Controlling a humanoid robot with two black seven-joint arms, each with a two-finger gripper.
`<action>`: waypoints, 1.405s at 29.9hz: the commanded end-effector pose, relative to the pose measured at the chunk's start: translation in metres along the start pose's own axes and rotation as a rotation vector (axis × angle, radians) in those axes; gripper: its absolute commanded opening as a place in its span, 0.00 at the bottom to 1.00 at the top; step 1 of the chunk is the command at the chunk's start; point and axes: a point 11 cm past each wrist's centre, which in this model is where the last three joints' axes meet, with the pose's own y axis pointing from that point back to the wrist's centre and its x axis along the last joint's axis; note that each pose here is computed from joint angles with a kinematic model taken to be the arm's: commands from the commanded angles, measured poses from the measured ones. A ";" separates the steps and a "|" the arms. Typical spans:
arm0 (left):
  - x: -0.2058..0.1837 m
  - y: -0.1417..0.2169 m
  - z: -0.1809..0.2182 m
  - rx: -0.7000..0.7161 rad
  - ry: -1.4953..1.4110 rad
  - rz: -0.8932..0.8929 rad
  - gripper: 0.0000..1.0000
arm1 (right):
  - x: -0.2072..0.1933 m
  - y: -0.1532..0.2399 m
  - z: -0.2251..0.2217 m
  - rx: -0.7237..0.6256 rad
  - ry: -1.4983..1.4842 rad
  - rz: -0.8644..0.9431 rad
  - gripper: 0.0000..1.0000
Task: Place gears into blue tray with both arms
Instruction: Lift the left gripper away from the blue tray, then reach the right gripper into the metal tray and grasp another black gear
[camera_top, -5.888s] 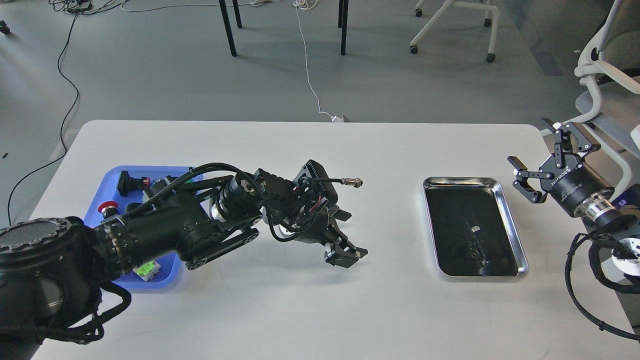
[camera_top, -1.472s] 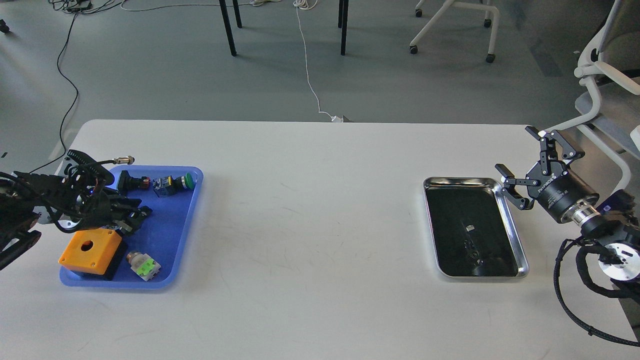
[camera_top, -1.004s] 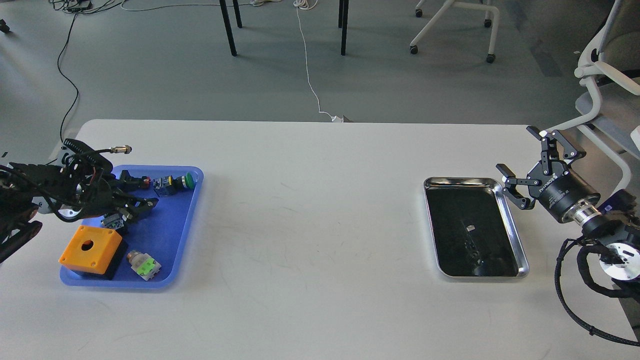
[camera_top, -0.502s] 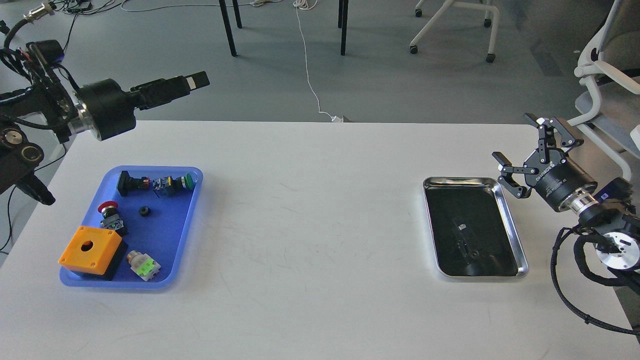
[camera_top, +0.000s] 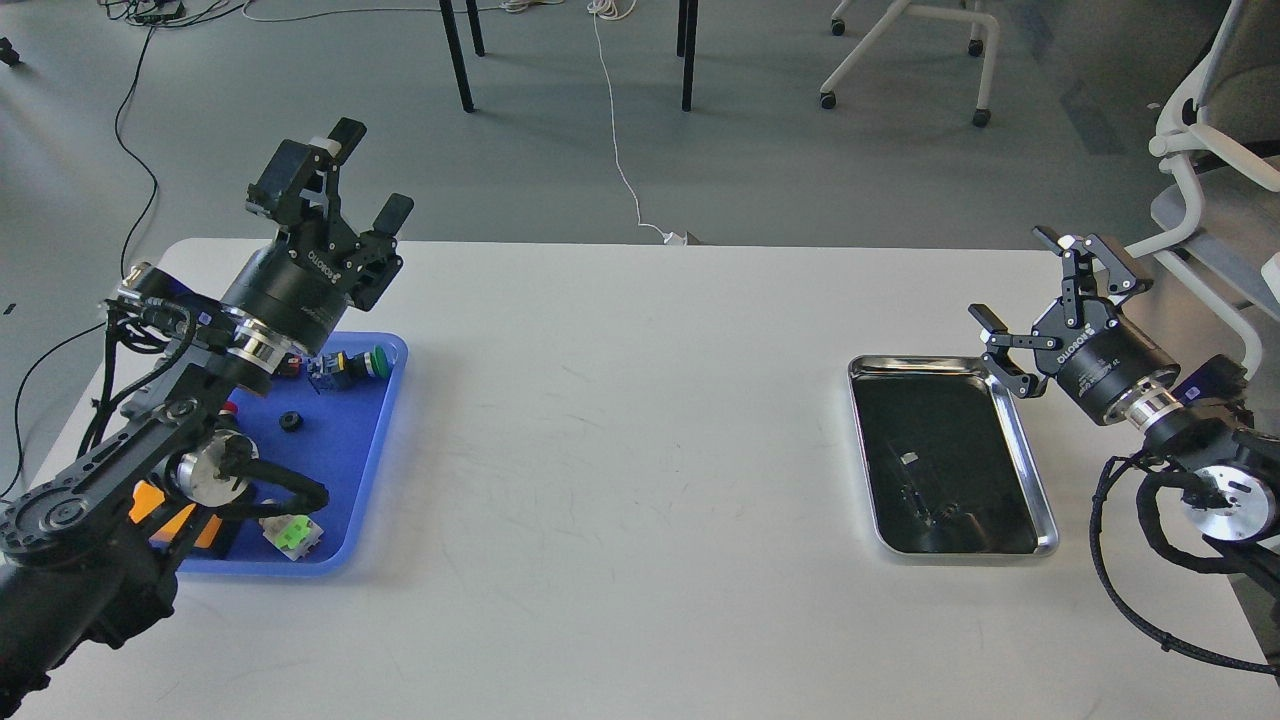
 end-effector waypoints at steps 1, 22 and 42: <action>-0.014 0.001 -0.014 0.004 0.106 -0.016 0.98 | 0.000 0.004 -0.013 -0.018 0.070 -0.027 0.99; -0.006 0.002 -0.012 0.007 0.152 0.017 0.98 | -0.071 -0.013 -0.042 -0.818 1.811 -0.978 0.99; -0.005 0.002 -0.010 -0.001 0.155 0.016 0.98 | -0.048 0.017 0.043 -1.035 1.775 -1.201 0.87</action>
